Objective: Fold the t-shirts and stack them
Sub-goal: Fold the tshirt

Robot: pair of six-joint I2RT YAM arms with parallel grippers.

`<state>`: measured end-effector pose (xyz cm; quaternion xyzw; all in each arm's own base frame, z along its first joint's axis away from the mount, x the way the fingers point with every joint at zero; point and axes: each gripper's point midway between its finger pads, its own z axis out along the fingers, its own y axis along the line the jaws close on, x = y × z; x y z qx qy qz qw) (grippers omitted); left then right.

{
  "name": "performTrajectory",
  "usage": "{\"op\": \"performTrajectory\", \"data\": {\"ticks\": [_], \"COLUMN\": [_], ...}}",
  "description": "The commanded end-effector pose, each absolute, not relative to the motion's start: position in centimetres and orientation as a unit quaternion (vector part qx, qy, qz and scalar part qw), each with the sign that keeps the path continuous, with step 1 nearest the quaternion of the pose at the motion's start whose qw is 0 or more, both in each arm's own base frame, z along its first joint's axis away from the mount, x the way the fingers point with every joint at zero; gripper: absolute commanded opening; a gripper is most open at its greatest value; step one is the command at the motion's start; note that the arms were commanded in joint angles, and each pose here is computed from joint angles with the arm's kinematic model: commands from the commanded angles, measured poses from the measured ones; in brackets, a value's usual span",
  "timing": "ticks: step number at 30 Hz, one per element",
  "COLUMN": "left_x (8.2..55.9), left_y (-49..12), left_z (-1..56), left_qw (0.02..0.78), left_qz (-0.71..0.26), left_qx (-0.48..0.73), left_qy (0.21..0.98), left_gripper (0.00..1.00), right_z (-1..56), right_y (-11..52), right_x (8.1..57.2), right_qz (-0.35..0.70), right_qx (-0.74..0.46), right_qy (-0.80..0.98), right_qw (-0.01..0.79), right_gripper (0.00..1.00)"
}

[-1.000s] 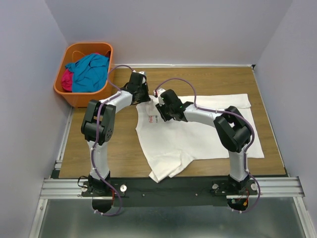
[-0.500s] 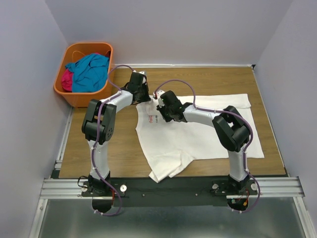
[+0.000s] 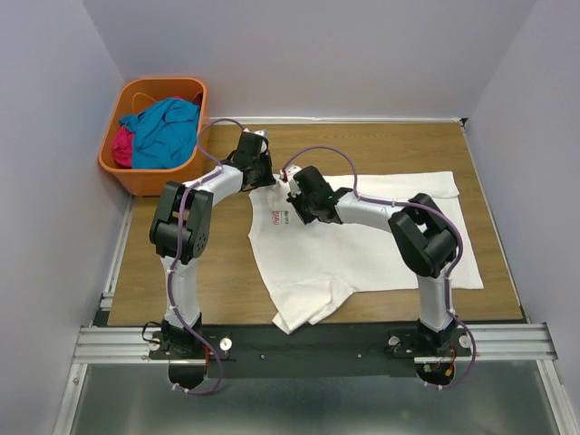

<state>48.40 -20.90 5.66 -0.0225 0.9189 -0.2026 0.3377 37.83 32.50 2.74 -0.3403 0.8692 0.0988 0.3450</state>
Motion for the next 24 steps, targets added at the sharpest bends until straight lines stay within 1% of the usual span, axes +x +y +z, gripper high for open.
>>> {"op": "performTrajectory", "data": {"ticks": [1, 2, 3, 5, 7, 14, 19, 20, 21, 24], "left_x": [48.8, 48.8, 48.7, 48.8, 48.9, 49.1, 49.1, 49.2, 49.2, 49.2], "left_y": [-20.9, -20.9, -21.0, -21.0, -20.9, -21.1, -21.2, -21.2, -21.3, -21.3], "left_z": [6.4, 6.3, 6.2, 6.2, 6.2, 6.3, 6.0, 6.2, 6.2, 6.3], "left_qw": [0.353, 0.352, 0.351, 0.352, 0.352, 0.353, 0.35, 0.351, 0.351, 0.352], "left_qz": [-0.2, -0.201, -0.201, -0.201, -0.201, -0.203, -0.203, -0.204, -0.204, -0.204], "left_qx": [-0.022, -0.022, -0.021, -0.02, -0.021, -0.019, -0.018, -0.019, -0.018, -0.017], "left_qy": [0.914, 0.914, 0.914, 0.914, 0.914, 0.913, 0.914, 0.914, 0.914, 0.913], "left_gripper": [0.0, 0.0, 0.0, 0.0, 0.0, 0.0, 0.0, 0.0, 0.0, 0.0], "right_z": [3.0, 3.0, 2.9, 2.9, 2.6, 1.6, 0.7, 0.6, 0.6, 0.8], "right_y": [33.0, 33.1, 33.0, 33.4, 33.3, 32.8, 31.8, 31.7, 31.5, 31.3], "right_x": [37.3, 37.1, 37.0, 36.6, 36.4, 36.0, 36.3, 36.3, 36.5, 36.8], "right_qz": [0.114, 0.119, 0.119, 0.131, 0.133, 0.125, 0.098, 0.094, 0.088, 0.079], "right_qx": [-0.351, -0.354, -0.354, -0.359, -0.36, -0.362, -0.359, -0.359, -0.359, -0.357], "right_qy": [0.864, 0.863, 0.863, 0.862, 0.863, 0.868, 0.874, 0.874, 0.874, 0.874], "right_qw": [0.344, 0.34, 0.34, 0.333, 0.328, 0.315, 0.314, 0.314, 0.315, 0.32], "right_gripper": [0.11, 0.21, 0.24, 0.28, 0.29, 0.29, 0.29, 0.27, 0.23, 0.15]}}
